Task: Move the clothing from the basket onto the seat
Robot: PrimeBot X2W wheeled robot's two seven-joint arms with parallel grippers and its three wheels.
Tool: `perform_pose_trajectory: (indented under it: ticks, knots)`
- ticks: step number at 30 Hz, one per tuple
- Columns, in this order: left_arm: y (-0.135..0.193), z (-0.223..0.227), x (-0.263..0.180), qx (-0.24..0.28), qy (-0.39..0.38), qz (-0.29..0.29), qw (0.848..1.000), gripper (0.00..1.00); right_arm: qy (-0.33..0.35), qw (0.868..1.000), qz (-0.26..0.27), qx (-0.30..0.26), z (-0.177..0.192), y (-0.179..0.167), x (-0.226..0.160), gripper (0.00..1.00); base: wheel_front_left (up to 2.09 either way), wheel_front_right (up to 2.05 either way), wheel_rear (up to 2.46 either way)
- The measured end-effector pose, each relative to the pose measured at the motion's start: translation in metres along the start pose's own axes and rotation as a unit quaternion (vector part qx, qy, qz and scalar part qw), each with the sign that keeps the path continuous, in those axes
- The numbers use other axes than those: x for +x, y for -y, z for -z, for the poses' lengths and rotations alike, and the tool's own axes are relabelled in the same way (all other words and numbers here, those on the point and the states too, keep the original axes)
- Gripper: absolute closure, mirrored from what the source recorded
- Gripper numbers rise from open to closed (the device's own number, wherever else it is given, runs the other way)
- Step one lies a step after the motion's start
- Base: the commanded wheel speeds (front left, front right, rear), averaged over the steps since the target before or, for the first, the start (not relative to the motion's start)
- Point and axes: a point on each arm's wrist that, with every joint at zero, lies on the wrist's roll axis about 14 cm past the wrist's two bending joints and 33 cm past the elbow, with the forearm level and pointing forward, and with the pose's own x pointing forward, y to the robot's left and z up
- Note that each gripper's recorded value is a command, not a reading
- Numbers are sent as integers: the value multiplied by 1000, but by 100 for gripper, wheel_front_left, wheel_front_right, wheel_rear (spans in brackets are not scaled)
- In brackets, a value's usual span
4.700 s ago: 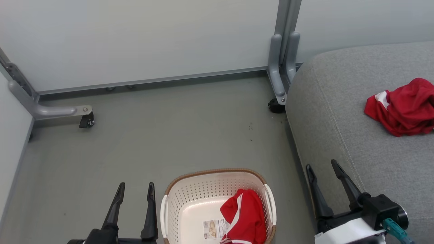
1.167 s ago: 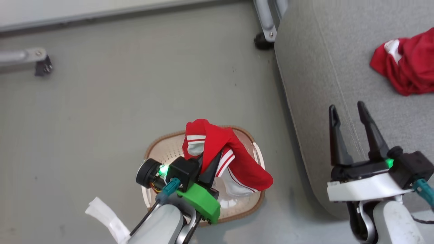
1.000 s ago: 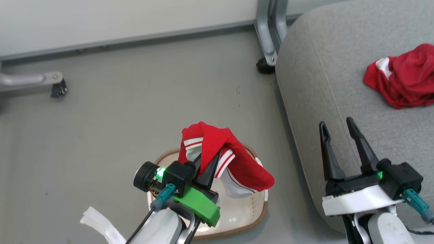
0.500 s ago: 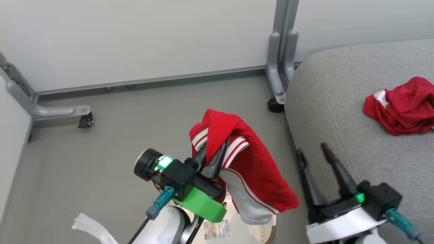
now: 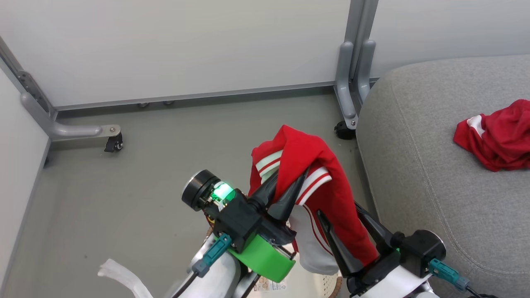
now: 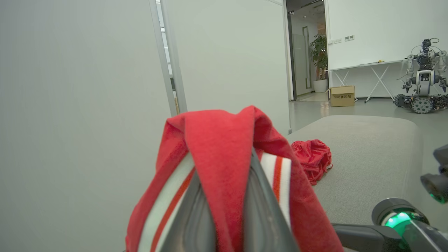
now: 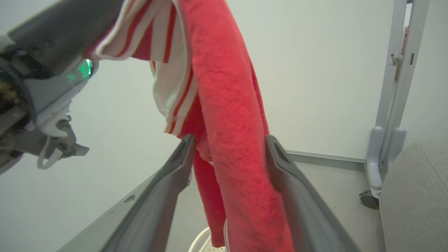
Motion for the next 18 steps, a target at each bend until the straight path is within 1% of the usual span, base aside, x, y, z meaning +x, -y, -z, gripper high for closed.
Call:
perform_pose_trajectory:
  ticks: [2,3,4,5,10,18]
  knots:
    - [2,-2,1,1,3,3,1000,100,-11,1000,3,-2,7,4,-1,0,0,0,0]
    - [2,-2,1,1,4,4,1000,100,-17,1000,5,-2,10,5,-2,17,0,0,0]
    - [2,-2,1,0,4,4,1000,100,-21,1000,4,-2,13,5,-2,72,0,0,0]
    - [3,-1,1,-1,3,5,1000,100,-24,1000,4,-2,14,5,-2,100,0,0,0]
    - [3,8,0,-6,-9,6,1000,100,-43,999,-4,7,27,1,-5,100,0,0,0]
    - [2,22,0,-7,-27,6,1000,100,-50,999,3,12,31,5,-6,100,0,0,0]
